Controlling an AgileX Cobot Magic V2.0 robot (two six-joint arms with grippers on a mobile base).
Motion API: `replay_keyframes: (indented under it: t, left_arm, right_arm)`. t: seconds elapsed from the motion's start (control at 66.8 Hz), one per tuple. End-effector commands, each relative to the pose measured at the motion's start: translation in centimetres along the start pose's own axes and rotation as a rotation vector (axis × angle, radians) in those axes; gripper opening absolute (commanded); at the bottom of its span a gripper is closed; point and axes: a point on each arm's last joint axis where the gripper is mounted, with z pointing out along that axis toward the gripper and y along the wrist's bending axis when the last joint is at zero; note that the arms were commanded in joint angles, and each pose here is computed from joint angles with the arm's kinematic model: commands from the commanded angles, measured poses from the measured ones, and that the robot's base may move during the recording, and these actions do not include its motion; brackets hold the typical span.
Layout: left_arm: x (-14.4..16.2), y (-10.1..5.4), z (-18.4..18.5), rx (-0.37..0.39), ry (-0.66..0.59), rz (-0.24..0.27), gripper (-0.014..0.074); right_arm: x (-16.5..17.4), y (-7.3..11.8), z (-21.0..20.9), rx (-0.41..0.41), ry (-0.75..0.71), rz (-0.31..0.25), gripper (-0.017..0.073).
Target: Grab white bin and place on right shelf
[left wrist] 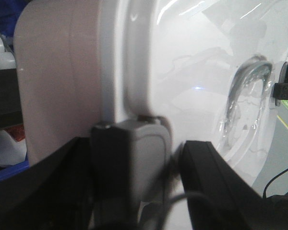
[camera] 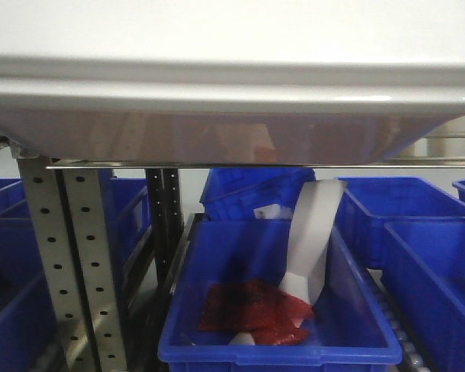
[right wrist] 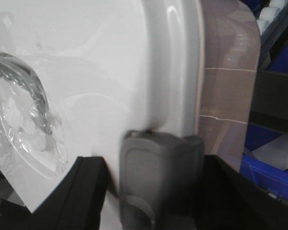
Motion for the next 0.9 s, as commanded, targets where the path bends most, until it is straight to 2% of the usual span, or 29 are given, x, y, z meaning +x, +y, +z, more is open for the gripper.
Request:
replay_keyframes:
  t: [0.0,0.105,0.27,0.329,0.509,0.629,0.779,0.884]
  left_arm:
    - [-0.9,-3.3,-0.7,0.271,-0.045,-0.019,0.024]
    - [-1.1,-3.1,-0.7,0.252,-0.064,-0.023,0.024]
    - [-2.2,-3.0,-0.8,0.248,-0.185,-0.068,0.024]
    - [-2.6,-3.1,-0.9,0.255,-0.214,-0.058,0.024]
    - [-4.7,-3.1,-1.1,0.236,-0.261,-0.033,0.024]
    - [-6.8,-2.3,-0.7,0.205,-0.297,-0.034,0.024]
    - [-9.1,-1.5,0.9,0.24,-0.278,-0.015,0.024]
    - [-10.6,-0.3,2.7,0.232,-0.277,-0.037,0.024]
  right_arm:
    - [-0.8,2.6,-0.6,-0.203,-0.049,0.012,0.0335]
    - [-1.1,2.7,-0.6,-0.208,-0.078,0.024,0.0335]
    - [-2.4,3.3,-1.1,-0.239,-0.17,0.039,0.0335]
    - [-3.0,3.5,-1.3,-0.234,-0.187,0.03,0.0335]
    - [-5.7,3.8,-1.7,-0.235,-0.259,0.057,0.0335]
    - [-7.4,3.1,-1.3,-0.252,-0.275,0.078,0.0335]
    - [-9.0,2.0,-0.6,-0.271,-0.293,0.115,0.0335]
    - [-10.1,1.1,-0.1,-0.266,-0.298,0.129,0.0335]
